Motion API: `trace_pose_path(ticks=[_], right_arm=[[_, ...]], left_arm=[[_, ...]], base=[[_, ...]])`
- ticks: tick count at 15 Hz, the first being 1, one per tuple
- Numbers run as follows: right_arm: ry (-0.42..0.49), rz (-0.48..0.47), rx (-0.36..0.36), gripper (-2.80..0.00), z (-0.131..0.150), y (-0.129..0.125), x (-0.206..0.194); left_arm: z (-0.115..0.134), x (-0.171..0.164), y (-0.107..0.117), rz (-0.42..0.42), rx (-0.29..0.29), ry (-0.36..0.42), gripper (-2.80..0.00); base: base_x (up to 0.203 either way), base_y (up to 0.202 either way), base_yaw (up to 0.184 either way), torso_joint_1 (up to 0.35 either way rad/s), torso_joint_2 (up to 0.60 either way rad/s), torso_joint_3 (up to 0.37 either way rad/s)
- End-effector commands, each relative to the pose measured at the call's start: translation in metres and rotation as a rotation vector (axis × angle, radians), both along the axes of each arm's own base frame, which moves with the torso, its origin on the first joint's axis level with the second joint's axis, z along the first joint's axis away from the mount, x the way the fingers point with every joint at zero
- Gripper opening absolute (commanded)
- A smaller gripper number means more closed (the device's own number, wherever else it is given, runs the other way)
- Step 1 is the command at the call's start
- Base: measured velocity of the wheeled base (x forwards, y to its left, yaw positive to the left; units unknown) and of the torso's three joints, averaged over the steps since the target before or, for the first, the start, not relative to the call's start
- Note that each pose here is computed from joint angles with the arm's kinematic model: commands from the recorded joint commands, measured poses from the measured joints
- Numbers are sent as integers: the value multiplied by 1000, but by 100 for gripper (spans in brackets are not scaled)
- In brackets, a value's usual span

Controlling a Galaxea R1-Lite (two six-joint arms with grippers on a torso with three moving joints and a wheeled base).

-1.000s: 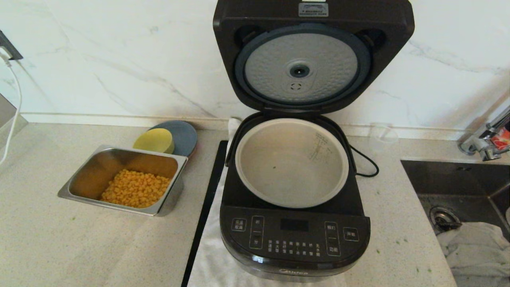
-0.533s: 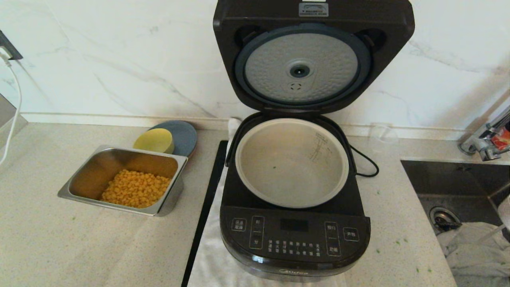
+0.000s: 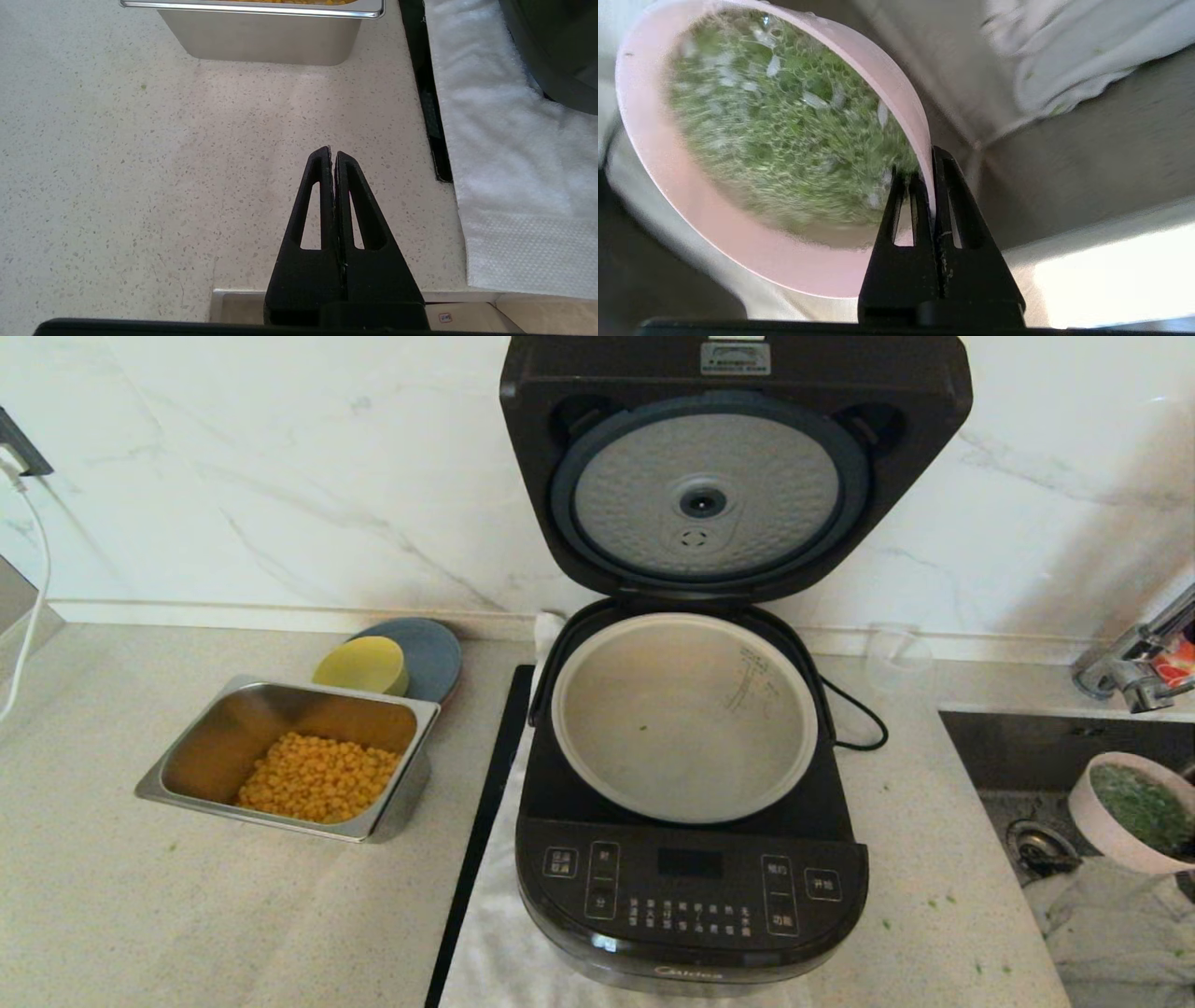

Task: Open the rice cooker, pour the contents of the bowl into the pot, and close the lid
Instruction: Pour the water from the bowl into the rice cooker

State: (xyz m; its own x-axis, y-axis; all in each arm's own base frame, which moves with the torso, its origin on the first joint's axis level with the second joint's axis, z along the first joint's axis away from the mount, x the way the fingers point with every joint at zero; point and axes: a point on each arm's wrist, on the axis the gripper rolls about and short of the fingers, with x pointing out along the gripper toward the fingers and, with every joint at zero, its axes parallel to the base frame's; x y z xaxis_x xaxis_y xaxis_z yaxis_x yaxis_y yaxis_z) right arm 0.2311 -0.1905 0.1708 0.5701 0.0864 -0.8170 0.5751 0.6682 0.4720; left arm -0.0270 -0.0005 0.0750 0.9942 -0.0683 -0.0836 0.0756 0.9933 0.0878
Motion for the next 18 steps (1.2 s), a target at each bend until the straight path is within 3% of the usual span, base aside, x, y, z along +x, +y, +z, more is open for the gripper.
trace_pose_path(ticks=[1,5,9,14,18], right_arm=[[-47,110,-58,-280,34,48,-6],[-88,244,-99,-280,64,107,-12],[-118,347,-94,-280,90,148,-20],[-136,428,-60,-280,110,176,-19],[-140,437,-98,-280,117,192,-14]], left_arm=[[0,0,0,-1,0,-1,-280],[0,0,0,-1,0,0,-280],[0,0,0,1,0,-1,-280],[0,0,0,-1,0,1,-280],[0,0,0,-1,0,-1,-280]], base=[[0,0,0,0,0,0],[0,0,0,0,0,0],[0,0,0,0,0,0],[0,0,0,0,0,0],[0,0,0,0,0,0]])
